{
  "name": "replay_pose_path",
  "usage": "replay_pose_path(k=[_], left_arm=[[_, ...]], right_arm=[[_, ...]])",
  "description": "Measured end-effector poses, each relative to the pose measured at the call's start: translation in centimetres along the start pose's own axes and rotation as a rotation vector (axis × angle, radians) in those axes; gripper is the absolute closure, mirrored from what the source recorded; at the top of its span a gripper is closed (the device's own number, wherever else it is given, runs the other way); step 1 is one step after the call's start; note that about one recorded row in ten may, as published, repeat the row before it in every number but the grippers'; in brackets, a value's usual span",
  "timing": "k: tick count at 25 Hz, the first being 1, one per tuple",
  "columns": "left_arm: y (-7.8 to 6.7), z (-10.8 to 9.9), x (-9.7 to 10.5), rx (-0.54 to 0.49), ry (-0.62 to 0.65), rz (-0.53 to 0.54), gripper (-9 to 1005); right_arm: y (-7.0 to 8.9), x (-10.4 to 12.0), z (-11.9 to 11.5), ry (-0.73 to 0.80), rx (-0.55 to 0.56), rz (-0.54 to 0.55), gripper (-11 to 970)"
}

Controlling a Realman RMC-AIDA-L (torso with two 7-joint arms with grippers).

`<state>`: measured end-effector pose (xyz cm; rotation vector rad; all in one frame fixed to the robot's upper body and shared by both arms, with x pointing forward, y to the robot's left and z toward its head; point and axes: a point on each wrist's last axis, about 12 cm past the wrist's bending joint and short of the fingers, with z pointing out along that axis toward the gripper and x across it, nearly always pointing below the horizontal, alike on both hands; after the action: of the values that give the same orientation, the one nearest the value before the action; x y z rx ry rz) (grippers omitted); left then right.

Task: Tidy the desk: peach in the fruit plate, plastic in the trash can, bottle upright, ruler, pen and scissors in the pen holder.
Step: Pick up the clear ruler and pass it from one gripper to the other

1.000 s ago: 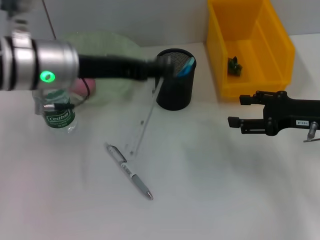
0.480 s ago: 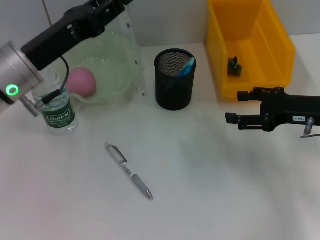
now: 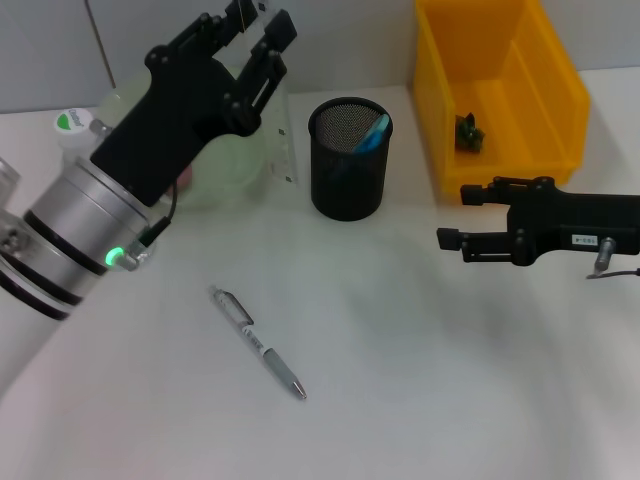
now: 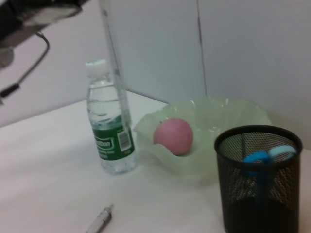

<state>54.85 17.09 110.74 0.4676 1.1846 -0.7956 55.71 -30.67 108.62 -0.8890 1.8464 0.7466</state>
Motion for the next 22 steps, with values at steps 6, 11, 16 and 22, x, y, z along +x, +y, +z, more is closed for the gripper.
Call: replay_pose_path(k=[6,11,16,22], left_arm=[[-1.5,0.0,1.4,-0.081,0.008,0.093,604],[-2.2,-0.2,2.0,-0.127,0.016,0.103,604],[-2.6,-0.3,2.3,-0.155,0.018,0.091,604],[-3.0,-0.2,2.3,-0.149,0.015,0.092,604]], right_arm=[[1.2,-0.4,1.3,-0.067,-0.036,0.007,279],[2.3,-0.7,2.3,-0.205,-0.049,-0.004,281],[3.1,-0.6,3.8,-0.333,-0.04,-0.024,284],[4.1,-1.2,6.0,-0.387,-0.071,-0.045,287]])
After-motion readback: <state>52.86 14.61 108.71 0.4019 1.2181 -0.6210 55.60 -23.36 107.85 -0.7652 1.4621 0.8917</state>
